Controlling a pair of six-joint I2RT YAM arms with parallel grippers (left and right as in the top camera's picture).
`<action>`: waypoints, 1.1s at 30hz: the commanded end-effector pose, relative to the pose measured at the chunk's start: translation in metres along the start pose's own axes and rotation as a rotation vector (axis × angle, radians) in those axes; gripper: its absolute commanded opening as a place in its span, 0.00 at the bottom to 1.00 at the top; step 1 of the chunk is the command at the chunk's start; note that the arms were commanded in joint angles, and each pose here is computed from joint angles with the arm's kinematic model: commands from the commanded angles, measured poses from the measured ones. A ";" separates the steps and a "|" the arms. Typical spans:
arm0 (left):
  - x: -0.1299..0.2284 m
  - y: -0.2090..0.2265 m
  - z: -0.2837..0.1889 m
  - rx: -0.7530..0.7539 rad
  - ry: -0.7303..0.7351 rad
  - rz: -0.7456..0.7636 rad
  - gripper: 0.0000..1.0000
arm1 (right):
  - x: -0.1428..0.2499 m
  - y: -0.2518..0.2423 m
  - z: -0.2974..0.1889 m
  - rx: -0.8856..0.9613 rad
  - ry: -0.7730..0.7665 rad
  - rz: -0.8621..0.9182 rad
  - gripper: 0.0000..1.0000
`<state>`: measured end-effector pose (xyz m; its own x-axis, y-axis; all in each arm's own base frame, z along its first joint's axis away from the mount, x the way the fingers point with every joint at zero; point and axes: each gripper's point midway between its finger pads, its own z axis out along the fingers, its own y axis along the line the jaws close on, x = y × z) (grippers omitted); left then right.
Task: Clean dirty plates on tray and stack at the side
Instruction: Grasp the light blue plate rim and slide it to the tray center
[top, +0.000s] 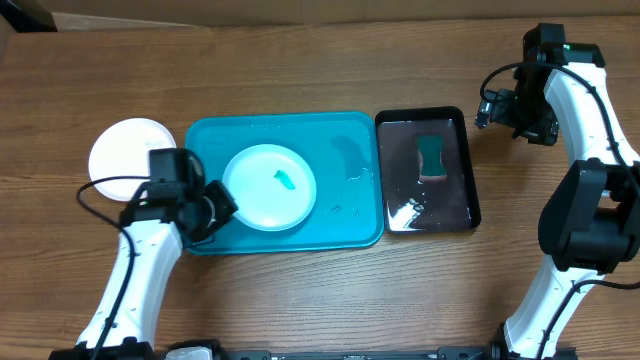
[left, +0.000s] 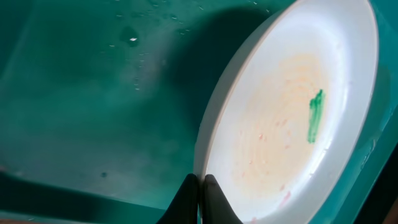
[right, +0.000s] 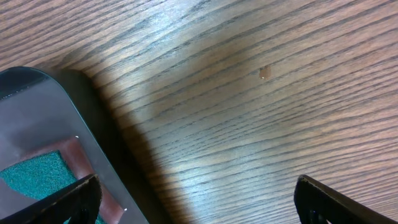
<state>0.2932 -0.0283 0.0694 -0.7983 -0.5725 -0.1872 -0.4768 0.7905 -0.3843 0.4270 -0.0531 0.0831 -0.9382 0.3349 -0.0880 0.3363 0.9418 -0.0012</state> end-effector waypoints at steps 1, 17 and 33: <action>-0.005 -0.005 0.007 -0.062 -0.049 -0.049 0.04 | -0.007 0.002 -0.015 -0.008 -0.045 0.002 1.00; 0.013 -0.026 0.059 -0.083 0.010 0.013 0.04 | -0.007 0.002 -0.015 -0.008 -0.045 0.002 1.00; 0.028 -0.005 0.075 -0.154 0.060 0.007 0.04 | -0.007 0.002 -0.015 -0.008 -0.045 0.002 1.00</action>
<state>0.3088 -0.0685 0.0125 -0.8208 -0.5496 -0.1558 -0.4949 0.8203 -0.2866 0.4270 -0.0532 0.0831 -0.9380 0.3352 -0.0881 0.3366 0.9416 -0.0015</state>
